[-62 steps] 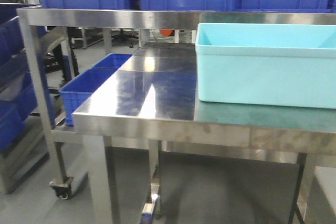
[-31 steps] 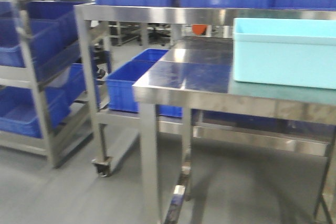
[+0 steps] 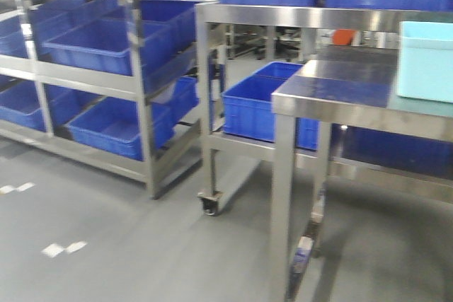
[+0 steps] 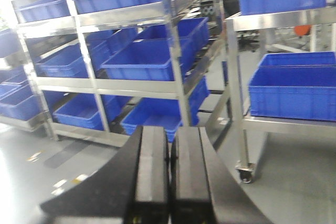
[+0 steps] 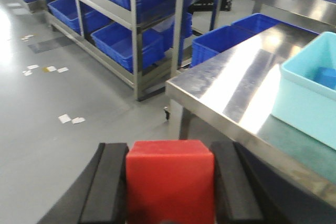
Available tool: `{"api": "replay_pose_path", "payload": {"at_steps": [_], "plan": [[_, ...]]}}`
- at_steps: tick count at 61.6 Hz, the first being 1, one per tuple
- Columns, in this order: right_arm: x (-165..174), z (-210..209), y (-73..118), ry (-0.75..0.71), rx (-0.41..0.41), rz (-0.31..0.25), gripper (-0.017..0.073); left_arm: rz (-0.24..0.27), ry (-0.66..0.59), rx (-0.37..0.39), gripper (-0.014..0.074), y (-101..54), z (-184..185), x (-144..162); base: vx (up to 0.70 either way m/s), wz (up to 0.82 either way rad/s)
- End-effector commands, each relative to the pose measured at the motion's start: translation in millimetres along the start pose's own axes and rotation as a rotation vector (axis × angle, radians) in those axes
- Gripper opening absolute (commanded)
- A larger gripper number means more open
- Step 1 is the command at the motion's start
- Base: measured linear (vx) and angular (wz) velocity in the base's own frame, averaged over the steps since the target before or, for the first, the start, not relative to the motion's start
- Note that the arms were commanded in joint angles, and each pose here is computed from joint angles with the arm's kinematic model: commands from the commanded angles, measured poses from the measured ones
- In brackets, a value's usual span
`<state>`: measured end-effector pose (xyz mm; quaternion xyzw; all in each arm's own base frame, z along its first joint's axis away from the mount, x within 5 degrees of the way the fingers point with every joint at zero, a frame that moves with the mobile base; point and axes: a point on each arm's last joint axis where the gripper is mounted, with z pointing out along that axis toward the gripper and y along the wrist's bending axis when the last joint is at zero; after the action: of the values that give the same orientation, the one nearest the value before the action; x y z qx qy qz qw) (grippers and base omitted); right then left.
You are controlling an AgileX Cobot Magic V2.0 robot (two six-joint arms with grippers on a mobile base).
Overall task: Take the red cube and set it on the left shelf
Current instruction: 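Drive the base away from the table holding the red cube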
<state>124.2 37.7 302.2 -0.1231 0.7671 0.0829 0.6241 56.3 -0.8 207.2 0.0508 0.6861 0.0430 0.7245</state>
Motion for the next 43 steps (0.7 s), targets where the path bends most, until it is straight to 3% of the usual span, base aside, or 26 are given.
{"api": "replay_pose_path", "payload": {"at_steps": [1, 43], "plan": [[-16.2, -3.1, -0.6, -0.11, 0.004, -0.022, 0.0057, -0.005, -0.069, -0.004, 0.0106, -0.2, 0.3, -0.8, -0.18, 0.04], [-16.2, -3.1, -0.6, -0.11, 0.004, -0.022, 0.0057, -0.005, -0.069, -0.004, 0.0106, -0.2, 0.3, -0.8, -0.08, 0.38]]}}
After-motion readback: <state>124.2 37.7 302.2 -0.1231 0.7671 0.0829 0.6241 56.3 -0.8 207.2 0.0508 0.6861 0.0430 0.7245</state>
